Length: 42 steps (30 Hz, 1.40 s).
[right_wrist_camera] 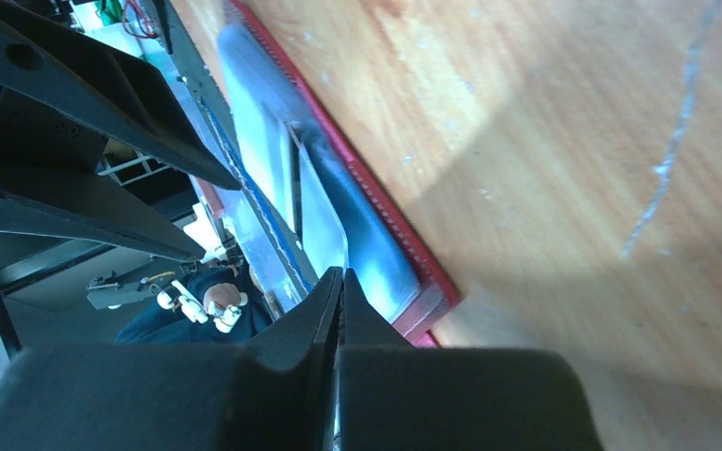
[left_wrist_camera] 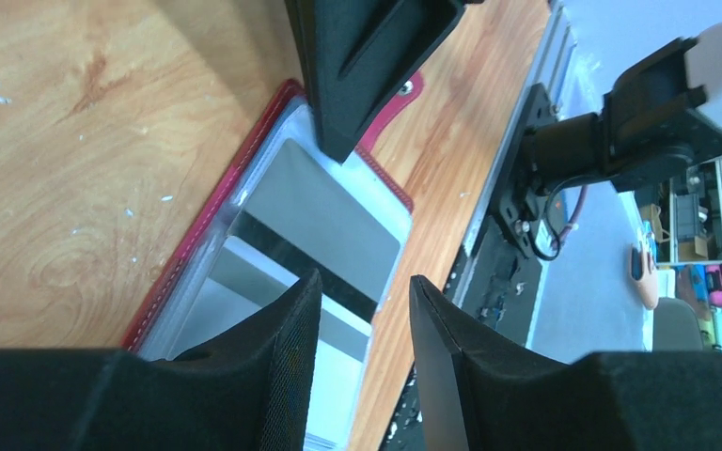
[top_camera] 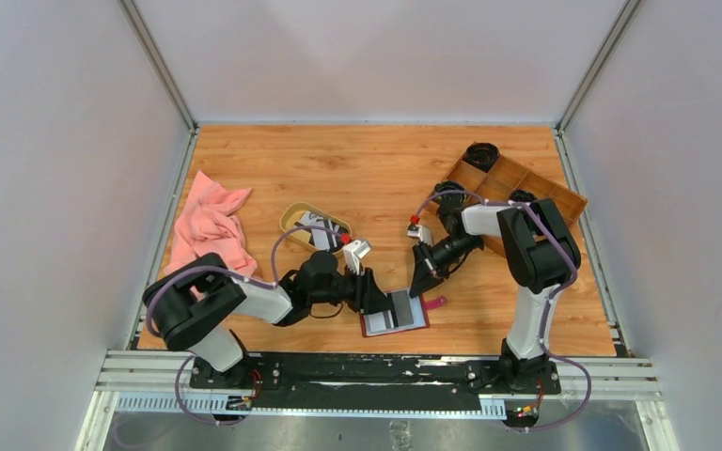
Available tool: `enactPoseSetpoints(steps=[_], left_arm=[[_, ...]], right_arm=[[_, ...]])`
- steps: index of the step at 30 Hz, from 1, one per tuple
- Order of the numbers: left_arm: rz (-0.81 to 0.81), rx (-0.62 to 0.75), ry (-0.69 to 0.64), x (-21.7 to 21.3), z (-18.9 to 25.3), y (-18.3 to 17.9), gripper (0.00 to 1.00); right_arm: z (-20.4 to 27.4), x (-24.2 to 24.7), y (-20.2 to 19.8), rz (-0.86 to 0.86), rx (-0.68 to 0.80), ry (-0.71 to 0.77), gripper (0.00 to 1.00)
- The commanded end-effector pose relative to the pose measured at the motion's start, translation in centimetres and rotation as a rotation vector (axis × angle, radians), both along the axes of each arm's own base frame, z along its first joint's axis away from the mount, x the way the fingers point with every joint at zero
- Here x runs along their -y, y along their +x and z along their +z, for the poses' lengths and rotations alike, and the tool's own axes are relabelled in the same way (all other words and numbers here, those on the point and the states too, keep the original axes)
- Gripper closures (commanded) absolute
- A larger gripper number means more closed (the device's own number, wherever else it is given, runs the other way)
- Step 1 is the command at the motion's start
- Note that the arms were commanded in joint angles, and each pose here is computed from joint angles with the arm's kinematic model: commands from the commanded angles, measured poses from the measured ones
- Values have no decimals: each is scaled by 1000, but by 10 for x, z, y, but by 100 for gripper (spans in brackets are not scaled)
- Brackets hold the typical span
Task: Put the credit cards into the card holder
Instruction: Turn over the card slot in the card holder.
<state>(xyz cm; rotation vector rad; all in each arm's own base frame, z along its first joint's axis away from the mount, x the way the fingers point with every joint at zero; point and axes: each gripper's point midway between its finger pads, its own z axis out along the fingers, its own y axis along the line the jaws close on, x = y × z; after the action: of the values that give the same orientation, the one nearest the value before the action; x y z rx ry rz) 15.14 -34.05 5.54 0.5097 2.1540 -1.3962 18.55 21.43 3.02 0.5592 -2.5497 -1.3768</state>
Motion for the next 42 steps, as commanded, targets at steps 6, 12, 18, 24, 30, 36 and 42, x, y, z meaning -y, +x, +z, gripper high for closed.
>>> enactPoseSetpoints(steps=[6,12,18,24,30,36,42], left_arm=[[16,11,20,-10,6,2,59],[45,19,34,-16,4,6,66],[69,26,97,-28,-10,8,71],[82,21,124,-35,-20,6,71],[79,21,133,-37,-23,5,71],[85,14,168,-43,-35,3,72],[100,15,175,-49,-37,3,72]], right_arm=[[37,-15,-1,28,24,151,100],[48,-18,-2,31,38,193,100],[55,-28,-8,70,48,214,100],[31,-26,-9,116,77,79,100],[39,-33,-10,112,56,119,96],[54,-46,-20,146,30,193,83],[48,-50,-29,194,17,165,72]])
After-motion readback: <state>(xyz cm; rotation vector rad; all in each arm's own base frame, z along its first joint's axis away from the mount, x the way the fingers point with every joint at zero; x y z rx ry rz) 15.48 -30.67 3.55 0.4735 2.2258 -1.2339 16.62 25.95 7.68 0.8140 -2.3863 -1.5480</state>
